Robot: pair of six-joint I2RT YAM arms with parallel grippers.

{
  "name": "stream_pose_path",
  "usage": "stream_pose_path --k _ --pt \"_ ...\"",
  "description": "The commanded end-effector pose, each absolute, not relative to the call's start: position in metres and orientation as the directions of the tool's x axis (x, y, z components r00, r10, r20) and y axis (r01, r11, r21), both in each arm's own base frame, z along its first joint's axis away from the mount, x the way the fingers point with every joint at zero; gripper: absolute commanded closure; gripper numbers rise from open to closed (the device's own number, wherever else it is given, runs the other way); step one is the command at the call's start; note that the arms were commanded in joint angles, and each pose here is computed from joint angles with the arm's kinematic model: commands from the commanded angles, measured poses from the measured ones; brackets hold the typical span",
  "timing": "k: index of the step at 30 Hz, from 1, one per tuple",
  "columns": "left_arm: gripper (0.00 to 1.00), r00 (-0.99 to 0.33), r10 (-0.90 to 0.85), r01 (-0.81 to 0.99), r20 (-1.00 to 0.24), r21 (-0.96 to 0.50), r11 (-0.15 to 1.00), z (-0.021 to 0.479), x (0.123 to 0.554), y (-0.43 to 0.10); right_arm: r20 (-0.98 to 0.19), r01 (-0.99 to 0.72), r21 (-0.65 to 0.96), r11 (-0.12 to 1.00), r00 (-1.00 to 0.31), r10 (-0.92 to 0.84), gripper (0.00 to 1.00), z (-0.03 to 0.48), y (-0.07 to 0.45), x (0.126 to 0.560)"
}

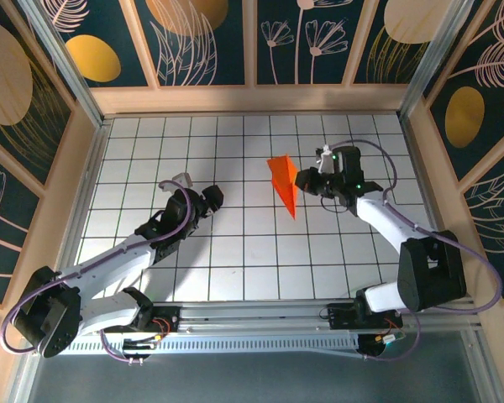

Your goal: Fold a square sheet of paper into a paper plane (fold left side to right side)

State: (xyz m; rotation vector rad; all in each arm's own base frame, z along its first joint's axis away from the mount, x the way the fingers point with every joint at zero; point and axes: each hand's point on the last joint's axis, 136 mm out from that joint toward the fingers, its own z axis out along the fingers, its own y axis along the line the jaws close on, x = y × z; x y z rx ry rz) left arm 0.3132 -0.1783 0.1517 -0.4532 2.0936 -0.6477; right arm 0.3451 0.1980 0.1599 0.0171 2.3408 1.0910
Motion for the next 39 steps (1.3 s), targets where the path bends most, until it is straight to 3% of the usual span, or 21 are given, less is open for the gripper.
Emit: stream_pose_path --k 1,14,31,39 --pt "0.22 -0.546 -0.566 -0.070 -0.618 -0.640 0.765 0.157 0.313 -0.180 -0.456 -0.320 0.829 0.458 -0.862 0.223 1.00 0.180 0.226 0.336" --pt "0.20 -0.562 -0.565 -0.086 -0.604 -0.637 0.766 0.150 0.311 -0.179 -0.326 -0.232 0.876 0.422 -0.930 0.167 1.00 0.101 0.268 0.327" --pt "0.17 -0.601 -0.557 -0.109 -0.574 -0.631 0.768 0.134 0.310 -0.184 -0.310 -0.147 0.781 0.607 -0.935 0.173 1.00 0.038 0.239 0.330" --pt "0.17 -0.608 -0.553 -0.107 -0.570 -0.632 0.768 0.131 0.310 -0.186 -0.323 -0.158 0.759 0.632 -0.934 0.155 0.87 0.038 0.236 0.329"
